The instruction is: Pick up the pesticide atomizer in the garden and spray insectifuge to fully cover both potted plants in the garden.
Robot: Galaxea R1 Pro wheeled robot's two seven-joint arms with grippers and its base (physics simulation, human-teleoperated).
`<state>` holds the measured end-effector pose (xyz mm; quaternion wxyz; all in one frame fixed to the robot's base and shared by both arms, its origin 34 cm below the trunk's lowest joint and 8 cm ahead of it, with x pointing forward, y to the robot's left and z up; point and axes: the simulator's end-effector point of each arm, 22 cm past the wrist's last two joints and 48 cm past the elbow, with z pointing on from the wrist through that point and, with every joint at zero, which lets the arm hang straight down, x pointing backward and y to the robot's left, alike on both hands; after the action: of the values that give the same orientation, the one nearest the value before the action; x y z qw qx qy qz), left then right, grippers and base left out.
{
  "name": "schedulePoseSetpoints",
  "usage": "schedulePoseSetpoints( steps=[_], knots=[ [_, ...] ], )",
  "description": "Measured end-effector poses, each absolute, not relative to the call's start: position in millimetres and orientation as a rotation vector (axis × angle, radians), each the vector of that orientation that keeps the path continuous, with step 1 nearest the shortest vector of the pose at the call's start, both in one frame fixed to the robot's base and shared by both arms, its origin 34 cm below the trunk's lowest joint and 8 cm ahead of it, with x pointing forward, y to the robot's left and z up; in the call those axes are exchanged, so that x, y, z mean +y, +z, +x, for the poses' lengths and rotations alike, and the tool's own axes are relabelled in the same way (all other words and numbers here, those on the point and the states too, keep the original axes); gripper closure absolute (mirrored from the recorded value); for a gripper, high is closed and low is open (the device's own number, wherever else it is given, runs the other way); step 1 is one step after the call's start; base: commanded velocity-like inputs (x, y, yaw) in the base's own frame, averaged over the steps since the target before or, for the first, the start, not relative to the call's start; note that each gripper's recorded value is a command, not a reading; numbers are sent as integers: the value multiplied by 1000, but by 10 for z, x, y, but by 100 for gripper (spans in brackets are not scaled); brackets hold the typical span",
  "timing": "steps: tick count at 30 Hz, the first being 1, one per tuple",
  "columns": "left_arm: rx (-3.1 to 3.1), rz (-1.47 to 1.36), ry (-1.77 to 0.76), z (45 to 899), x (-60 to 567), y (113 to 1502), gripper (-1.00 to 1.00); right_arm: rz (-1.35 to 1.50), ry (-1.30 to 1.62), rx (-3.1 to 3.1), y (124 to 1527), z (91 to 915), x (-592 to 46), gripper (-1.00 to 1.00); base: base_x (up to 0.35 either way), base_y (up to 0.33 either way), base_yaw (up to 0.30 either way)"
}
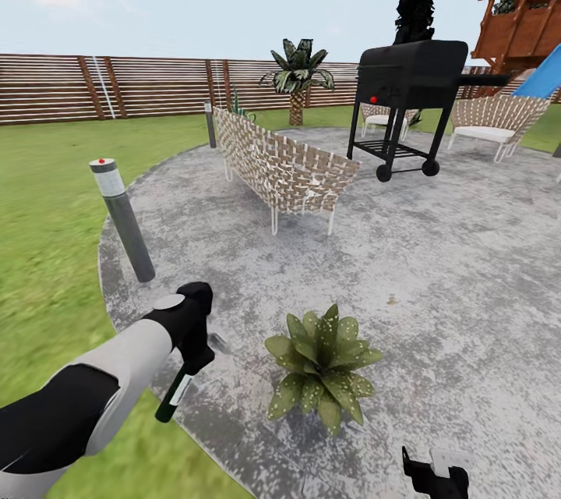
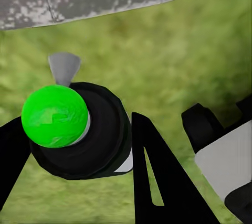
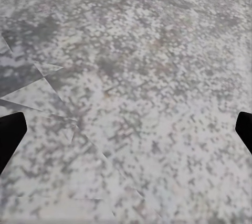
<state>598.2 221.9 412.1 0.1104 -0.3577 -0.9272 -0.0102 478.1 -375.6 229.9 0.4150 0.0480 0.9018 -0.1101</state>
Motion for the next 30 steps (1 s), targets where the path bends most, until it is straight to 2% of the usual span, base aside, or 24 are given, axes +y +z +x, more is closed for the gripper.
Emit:
schedulePoseSetpoints(
  steps=[6, 13, 22, 30],
  knots=[
    [-2729, -1059, -23, 5989, 2151, 4125, 100, 121, -277, 2266, 2298, 4780, -3756, -100, 0, 42, 0],
    [-2729, -1056, -19, 5987, 2139, 4127, 100, 121, -276, 2266, 2297, 4780, -3754, -100, 0, 275, -13],
    [-2728, -1055, -17, 5981, 2136, 4124, 100, 121, -276, 2266, 2298, 4779, -3756, -100, 0, 287, -236],
    [-2729, -1056, -20, 5984, 2140, 4123, 100, 120, -277, 2266, 2299, 4780, -3757, -100, 0, 48, -262]
  ],
)
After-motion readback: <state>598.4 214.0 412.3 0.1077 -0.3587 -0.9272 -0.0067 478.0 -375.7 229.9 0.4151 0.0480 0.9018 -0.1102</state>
